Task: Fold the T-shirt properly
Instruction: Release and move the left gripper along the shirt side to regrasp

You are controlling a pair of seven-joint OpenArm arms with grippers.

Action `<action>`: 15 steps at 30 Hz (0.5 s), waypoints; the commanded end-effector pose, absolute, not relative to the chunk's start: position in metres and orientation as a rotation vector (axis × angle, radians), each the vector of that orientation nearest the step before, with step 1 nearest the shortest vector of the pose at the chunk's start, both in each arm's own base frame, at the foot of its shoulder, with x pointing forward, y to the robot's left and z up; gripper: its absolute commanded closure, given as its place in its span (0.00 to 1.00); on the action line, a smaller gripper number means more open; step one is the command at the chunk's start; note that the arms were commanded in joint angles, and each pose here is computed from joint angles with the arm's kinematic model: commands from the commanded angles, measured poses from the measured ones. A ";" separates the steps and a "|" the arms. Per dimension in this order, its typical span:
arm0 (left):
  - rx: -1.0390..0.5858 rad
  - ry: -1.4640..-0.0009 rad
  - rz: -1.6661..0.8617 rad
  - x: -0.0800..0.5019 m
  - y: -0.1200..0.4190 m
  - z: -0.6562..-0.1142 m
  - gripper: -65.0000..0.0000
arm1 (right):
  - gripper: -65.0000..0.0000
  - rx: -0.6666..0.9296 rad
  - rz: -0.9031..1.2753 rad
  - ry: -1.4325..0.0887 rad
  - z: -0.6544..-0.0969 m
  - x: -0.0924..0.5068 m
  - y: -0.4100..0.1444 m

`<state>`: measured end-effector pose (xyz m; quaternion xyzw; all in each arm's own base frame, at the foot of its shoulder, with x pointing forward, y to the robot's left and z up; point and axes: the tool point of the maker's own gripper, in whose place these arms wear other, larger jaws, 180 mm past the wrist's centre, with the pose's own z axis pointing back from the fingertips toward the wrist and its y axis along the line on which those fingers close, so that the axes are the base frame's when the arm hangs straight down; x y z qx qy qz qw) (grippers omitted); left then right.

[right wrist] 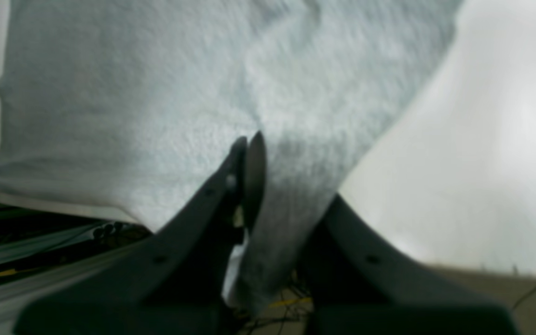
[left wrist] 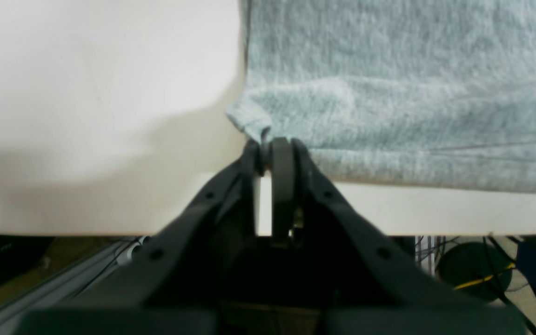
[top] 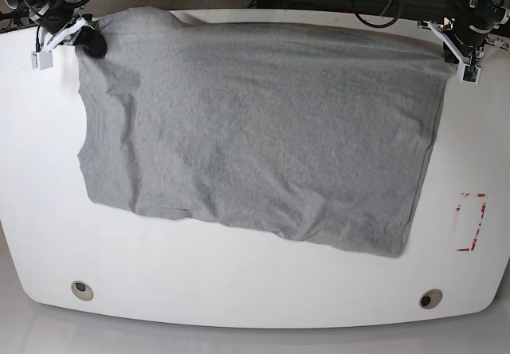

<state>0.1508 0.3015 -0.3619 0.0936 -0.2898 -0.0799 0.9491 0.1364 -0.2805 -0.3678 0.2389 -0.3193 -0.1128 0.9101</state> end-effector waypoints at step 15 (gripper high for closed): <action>0.274 -0.885 -0.229 0.281 0.292 -0.295 0.98 | 0.95 0.554 -0.301 -0.724 -0.373 0.167 -0.292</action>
